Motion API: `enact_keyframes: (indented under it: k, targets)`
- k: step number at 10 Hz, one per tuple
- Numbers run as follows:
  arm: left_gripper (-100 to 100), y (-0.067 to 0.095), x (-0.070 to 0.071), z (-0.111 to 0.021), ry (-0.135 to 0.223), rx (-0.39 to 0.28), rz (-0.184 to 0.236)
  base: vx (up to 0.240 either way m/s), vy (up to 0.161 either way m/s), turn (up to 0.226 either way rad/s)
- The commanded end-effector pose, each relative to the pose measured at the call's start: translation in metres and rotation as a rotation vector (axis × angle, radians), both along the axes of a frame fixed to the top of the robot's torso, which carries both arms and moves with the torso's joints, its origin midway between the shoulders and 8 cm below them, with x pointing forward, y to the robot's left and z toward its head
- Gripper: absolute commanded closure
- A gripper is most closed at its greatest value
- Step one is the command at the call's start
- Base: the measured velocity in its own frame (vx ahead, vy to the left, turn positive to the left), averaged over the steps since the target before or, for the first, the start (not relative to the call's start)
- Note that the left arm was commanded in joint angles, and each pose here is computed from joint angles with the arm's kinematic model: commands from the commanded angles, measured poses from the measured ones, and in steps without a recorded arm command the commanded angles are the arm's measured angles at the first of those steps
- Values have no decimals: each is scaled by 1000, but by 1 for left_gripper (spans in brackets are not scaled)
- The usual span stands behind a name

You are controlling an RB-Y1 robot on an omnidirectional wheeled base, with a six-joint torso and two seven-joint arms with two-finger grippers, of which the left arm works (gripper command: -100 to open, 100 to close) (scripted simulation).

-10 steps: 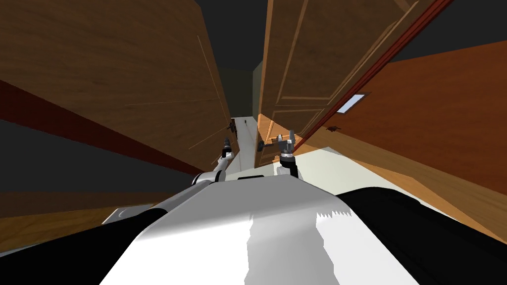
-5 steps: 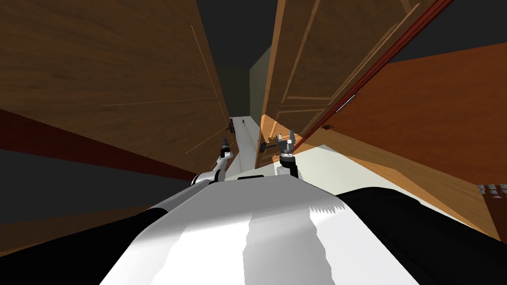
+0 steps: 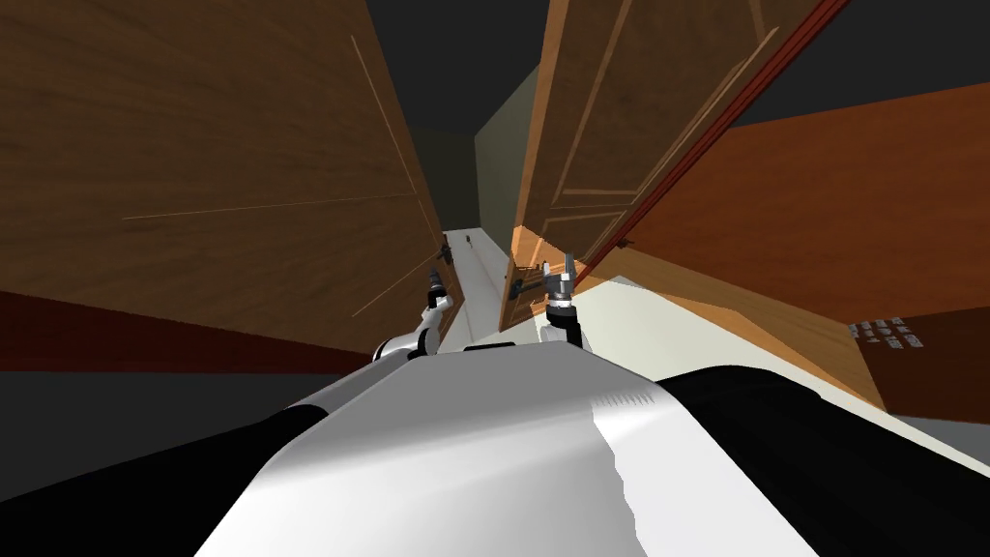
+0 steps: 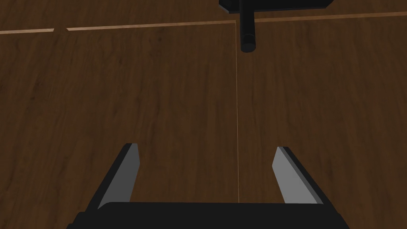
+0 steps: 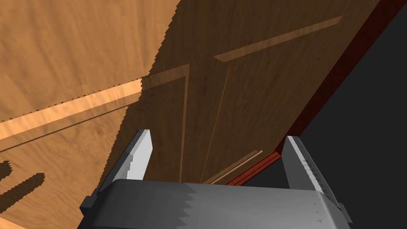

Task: Push the door open

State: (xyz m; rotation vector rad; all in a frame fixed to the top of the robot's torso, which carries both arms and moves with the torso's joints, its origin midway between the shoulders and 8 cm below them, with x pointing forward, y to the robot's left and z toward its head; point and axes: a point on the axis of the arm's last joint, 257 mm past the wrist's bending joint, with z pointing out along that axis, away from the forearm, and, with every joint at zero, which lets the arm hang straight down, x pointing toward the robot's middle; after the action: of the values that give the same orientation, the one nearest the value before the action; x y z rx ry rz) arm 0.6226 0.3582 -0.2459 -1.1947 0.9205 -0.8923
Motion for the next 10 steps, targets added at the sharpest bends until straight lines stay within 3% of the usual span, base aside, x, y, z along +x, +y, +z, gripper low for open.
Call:
enact_keyframes:
  k: [1, 6, 10]
  targets:
    - [-100, 9, -2, 1, -2, -1, 26, 64, 122, -176]
    - [-100, 38, -12, -1, -6, -21, 126, 85, 153, -200]
    - [-100, 51, -21, -7, -2, -42, 191, 89, 132, -182]
